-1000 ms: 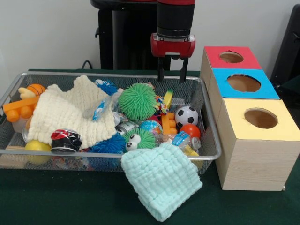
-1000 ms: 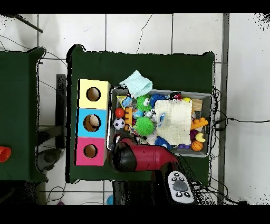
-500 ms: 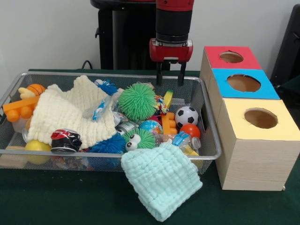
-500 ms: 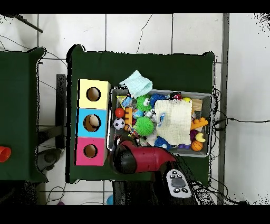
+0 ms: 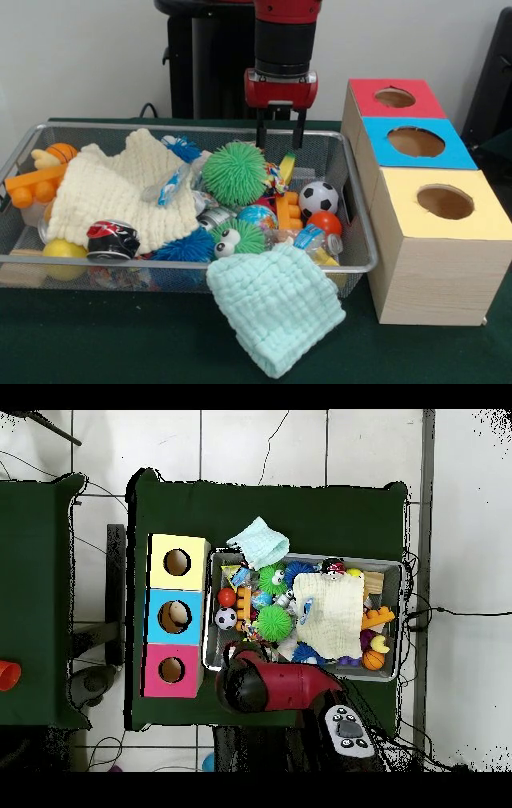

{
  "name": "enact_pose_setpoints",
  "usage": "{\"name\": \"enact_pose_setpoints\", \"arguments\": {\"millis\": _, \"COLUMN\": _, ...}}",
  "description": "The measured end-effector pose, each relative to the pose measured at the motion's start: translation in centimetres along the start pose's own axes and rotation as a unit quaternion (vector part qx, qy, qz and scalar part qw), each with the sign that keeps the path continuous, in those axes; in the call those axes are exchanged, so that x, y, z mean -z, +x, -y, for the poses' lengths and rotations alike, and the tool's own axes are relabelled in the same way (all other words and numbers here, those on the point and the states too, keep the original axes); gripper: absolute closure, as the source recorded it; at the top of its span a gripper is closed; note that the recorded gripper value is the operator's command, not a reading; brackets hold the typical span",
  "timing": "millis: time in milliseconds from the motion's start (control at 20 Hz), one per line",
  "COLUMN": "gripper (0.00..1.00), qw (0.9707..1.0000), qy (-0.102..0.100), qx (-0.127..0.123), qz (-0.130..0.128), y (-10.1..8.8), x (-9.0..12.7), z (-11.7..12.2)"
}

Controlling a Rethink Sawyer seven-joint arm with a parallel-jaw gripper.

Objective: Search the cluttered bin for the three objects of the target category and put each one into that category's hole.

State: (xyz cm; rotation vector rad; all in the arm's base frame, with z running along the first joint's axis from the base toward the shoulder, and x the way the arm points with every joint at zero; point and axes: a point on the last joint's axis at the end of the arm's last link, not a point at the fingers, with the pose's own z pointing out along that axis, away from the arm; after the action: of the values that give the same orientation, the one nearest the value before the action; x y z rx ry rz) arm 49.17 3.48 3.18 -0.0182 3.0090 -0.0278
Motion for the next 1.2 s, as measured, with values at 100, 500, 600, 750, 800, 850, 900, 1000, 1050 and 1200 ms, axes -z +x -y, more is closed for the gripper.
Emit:
{"name": "enact_pose_setpoints", "arguments": {"millis": 100, "gripper": 0.0, "qw": 1.0, "qy": 0.0, "qx": -0.001, "qz": -0.001, "y": 0.1, "x": -0.1, "z": 0.2}}
{"name": "enact_pose_setpoints", "arguments": {"millis": 500, "gripper": 0.0, "qw": 0.9999, "qy": -0.004, "qx": 0.008, "qz": -0.008, "y": 1.3, "x": -1.4, "z": 0.0}}
{"name": "enact_pose_setpoints", "arguments": {"millis": 600, "gripper": 0.0, "qw": 0.9999, "qy": -0.004, "qx": 0.01, "qz": -0.005, "y": 1.5, "x": -1.7, "z": -0.1}}
{"name": "enact_pose_setpoints", "arguments": {"millis": 750, "gripper": 0.0, "qw": 0.9999, "qy": -0.004, "qx": 0.013, "qz": -0.001, "y": 1.9, "x": -2.1, "z": -0.1}}
{"name": "enact_pose_setpoints", "arguments": {"millis": 800, "gripper": 0.0, "qw": 0.9999, "qy": -0.003, "qx": 0.015, "qz": 0.0, "y": 2.0, "x": -2.3, "z": -0.2}}
{"name": "enact_pose_setpoints", "arguments": {"millis": 850, "gripper": 0.0, "qw": 0.9998, "qy": -0.002, "qx": 0.017, "qz": 0.003, "y": 2.2, "x": -2.4, "z": -0.2}}
{"name": "enact_pose_setpoints", "arguments": {"millis": 900, "gripper": 0.0, "qw": 0.9998, "qy": -0.002, "qx": 0.017, "qz": 0.005, "y": 2.3, "x": -2.6, "z": -0.3}}
{"name": "enact_pose_setpoints", "arguments": {"millis": 1000, "gripper": 0.0, "qw": 0.9998, "qy": -0.002, "qx": 0.018, "qz": 0.008, "y": 2.4, "x": -2.8, "z": -0.4}}
{"name": "enact_pose_setpoints", "arguments": {"millis": 1050, "gripper": 0.0, "qw": 0.9998, "qy": -0.003, "qx": 0.018, "qz": 0.01, "y": 2.5, "x": -3.0, "z": -0.4}}
{"name": "enact_pose_setpoints", "arguments": {"millis": 1200, "gripper": 0.0, "qw": 0.9997, "qy": -0.005, "qx": 0.019, "qz": 0.014, "y": 2.7, "x": -3.3, "z": -0.5}}
